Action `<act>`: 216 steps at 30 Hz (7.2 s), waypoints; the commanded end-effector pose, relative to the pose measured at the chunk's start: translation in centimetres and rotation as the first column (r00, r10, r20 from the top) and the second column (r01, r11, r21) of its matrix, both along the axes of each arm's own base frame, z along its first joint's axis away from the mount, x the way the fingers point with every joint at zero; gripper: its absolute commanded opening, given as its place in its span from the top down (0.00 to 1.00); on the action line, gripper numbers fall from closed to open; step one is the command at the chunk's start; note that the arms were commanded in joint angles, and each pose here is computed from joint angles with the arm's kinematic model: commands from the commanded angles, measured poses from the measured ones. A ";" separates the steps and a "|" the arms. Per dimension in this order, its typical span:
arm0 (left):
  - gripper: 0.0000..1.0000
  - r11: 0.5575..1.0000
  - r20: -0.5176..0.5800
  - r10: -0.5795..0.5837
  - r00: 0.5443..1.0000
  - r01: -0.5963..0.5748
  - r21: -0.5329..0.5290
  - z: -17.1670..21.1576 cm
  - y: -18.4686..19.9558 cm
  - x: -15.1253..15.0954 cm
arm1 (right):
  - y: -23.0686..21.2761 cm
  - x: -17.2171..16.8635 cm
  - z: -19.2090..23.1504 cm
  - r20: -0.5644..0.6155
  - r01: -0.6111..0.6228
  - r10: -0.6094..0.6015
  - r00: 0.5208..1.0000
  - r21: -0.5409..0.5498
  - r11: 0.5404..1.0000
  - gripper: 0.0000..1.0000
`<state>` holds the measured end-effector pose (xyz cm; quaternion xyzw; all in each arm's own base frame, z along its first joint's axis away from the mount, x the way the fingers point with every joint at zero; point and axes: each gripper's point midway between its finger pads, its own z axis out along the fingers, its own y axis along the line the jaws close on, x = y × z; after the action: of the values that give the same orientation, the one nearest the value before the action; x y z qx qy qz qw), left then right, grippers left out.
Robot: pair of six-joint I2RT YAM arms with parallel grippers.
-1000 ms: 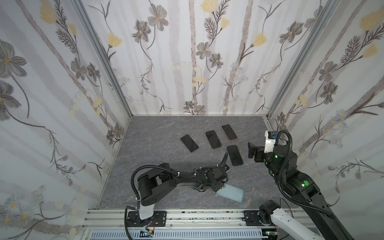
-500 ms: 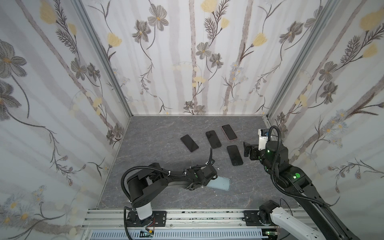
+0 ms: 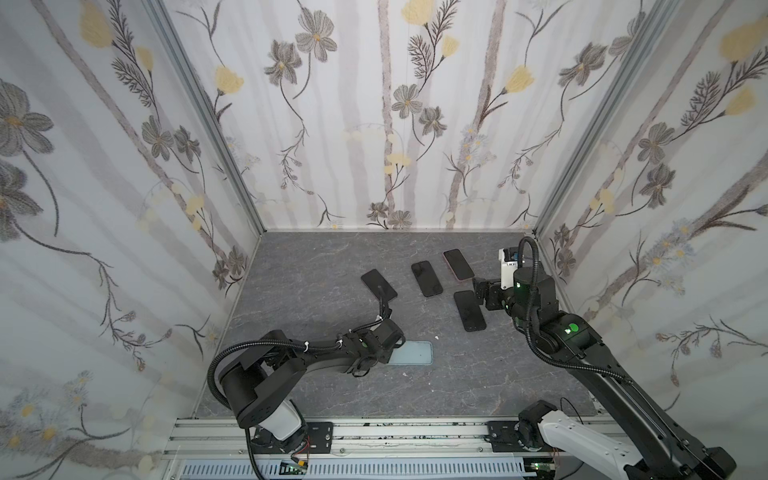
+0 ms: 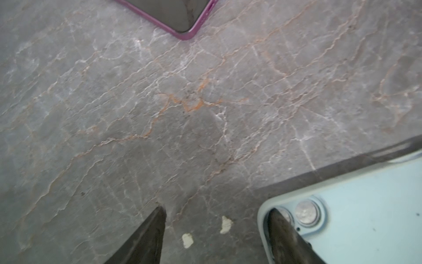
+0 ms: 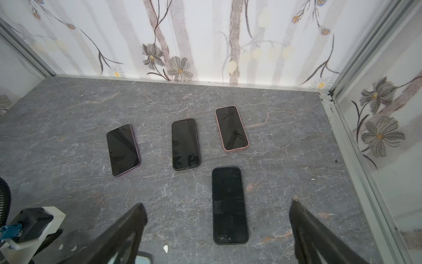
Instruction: Put the phone into the phone case
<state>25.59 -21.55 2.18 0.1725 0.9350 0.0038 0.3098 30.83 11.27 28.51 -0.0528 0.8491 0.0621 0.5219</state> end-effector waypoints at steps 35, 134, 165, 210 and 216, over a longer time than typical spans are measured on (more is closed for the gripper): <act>0.10 0.898 0.390 0.382 0.838 -0.237 -0.371 17.1 12.0 5.3 | 28.6 16.7 -16.2 -0.271 -0.497 0.448 0.852 -0.147 0.855 0.00; 0.35 0.520 0.060 -0.046 0.997 0.075 -0.851 25.4 -1.3 5.8 | 23.8 0.5 -2.1 0.032 -0.798 0.801 0.597 -0.076 0.598 0.40; 1.00 0.408 0.084 -0.039 0.996 0.093 -0.908 27.6 -1.4 4.8 | 26.0 -1.6 -0.4 0.116 -0.868 0.866 0.487 -0.042 0.494 0.39; 1.00 0.014 0.527 0.412 0.743 0.573 -0.819 44.0 8.0 -3.2 | 27.7 -7.1 17.0 0.558 -0.757 0.699 0.447 0.652 -0.036 0.47; 1.00 -0.007 0.474 0.389 0.790 0.517 -0.856 42.4 7.6 -2.6 | 28.6 -9.3 17.4 0.598 -0.766 0.731 0.330 0.622 -0.163 0.68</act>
<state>23.50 -14.14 43.93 -0.0641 0.4984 -0.6044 0.6182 23.85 40.56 43.70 -0.2272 0.5333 0.7343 0.3532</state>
